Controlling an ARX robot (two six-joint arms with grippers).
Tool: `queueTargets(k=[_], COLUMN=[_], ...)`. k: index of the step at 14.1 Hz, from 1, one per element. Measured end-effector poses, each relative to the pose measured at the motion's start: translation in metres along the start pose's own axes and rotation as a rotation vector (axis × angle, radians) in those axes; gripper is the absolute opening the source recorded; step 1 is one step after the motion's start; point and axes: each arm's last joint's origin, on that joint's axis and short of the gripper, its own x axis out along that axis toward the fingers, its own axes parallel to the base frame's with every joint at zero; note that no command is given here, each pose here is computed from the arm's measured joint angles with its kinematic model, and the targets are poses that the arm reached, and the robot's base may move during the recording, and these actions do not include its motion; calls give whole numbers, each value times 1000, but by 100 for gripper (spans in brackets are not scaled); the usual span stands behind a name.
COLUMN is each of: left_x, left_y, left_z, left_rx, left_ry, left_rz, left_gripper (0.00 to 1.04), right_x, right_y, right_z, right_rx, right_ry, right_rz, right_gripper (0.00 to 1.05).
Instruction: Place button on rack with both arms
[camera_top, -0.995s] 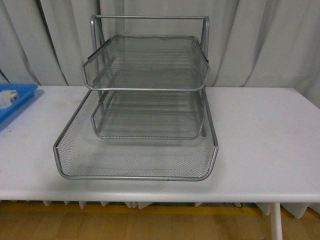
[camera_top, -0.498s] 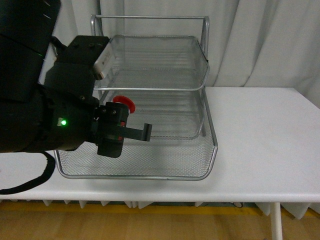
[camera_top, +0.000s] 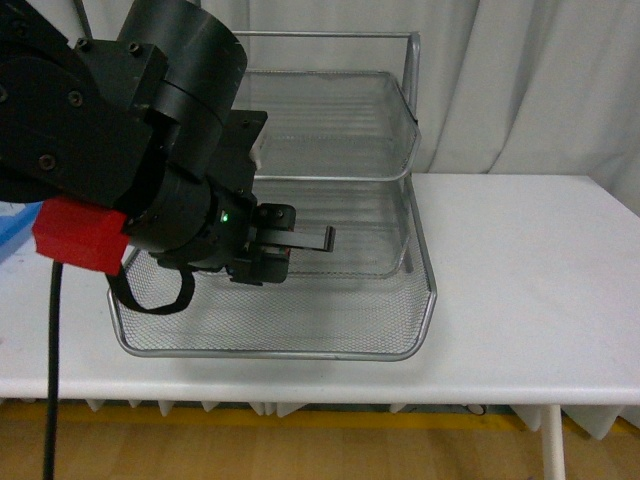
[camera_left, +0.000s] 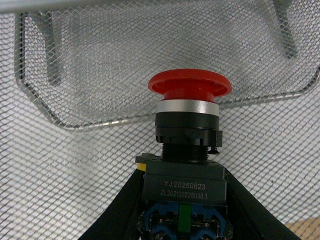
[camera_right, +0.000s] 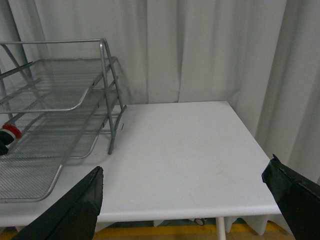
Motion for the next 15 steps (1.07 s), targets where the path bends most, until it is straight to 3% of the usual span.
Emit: queueTargets(k=[2,5,11,15], left_x=[10,22,23,-22], left_y=[-4,-7,-10,2], left_z=[17,22,21,25], left_rx=[-18,-31,-28,-48], left_ry=[-11,21,26,-102], left_rz=[-8,-15,-32,-63], left_gripper=[36,40,99,98], right_x=[0,0,0,0], right_y=[0,0,0,0], right_z=[0,0,0,0], right_rx=[0,0,0,0], right_ry=[0,0,0,0], right_rz=[0,0,0,0], right_gripper=[98,98,98,98])
